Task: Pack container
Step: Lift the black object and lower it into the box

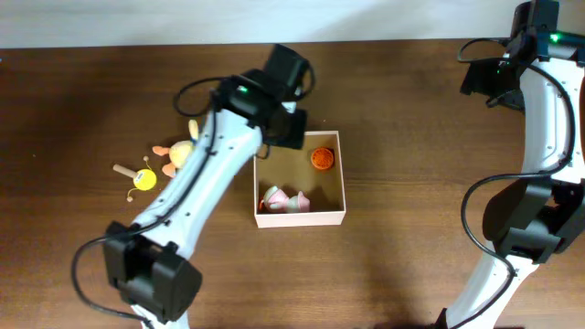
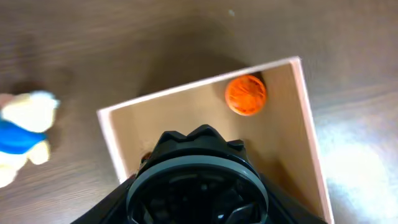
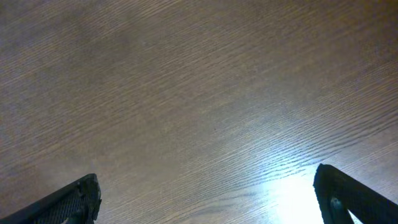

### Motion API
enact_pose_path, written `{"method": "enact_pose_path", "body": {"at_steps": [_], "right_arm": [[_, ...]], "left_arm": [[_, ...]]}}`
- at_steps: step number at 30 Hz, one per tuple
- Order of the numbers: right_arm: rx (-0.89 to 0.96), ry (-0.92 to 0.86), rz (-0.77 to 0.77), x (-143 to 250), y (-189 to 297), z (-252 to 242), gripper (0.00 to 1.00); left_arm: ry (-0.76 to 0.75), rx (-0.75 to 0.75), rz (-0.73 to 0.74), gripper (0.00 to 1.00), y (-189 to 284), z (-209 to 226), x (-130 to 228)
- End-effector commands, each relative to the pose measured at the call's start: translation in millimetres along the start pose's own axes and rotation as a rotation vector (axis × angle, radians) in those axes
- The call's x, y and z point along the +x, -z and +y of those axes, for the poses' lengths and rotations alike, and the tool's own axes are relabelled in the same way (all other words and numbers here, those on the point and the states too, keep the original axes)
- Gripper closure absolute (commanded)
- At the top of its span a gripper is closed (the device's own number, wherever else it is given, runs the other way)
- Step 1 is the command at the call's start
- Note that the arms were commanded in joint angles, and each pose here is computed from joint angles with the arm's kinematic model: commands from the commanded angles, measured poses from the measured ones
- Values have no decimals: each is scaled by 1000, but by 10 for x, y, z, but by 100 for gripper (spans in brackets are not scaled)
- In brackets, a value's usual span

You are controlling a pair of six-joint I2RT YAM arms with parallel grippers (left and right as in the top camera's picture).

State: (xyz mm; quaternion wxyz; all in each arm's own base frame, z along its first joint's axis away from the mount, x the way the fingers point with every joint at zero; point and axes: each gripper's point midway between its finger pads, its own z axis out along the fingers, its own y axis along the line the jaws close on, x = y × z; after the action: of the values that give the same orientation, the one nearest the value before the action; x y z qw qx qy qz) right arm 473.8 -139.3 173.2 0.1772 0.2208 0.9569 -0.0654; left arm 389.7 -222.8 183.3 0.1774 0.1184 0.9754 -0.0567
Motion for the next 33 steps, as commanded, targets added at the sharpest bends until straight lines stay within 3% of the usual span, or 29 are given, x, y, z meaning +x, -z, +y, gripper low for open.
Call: {"method": "enact_pose_path", "body": {"at_steps": [1,12,23,33], "right_arm": [[-2,-13,-13,-12,62,-4,1],[-2,-13,-13,-12,62,-4,1],[-2,-13,-13,-12,62,-4,1],[-2,-13,-13,-12,62,-4,1]], "left_arm": [[-31,-58,100,61,-421,-34,170],[-51,-108,267,66,-1113,-16,473],[-46,-80,201,65,-1226,-87,313],[-49,-95,255,66,-1464,-63,437]]}}
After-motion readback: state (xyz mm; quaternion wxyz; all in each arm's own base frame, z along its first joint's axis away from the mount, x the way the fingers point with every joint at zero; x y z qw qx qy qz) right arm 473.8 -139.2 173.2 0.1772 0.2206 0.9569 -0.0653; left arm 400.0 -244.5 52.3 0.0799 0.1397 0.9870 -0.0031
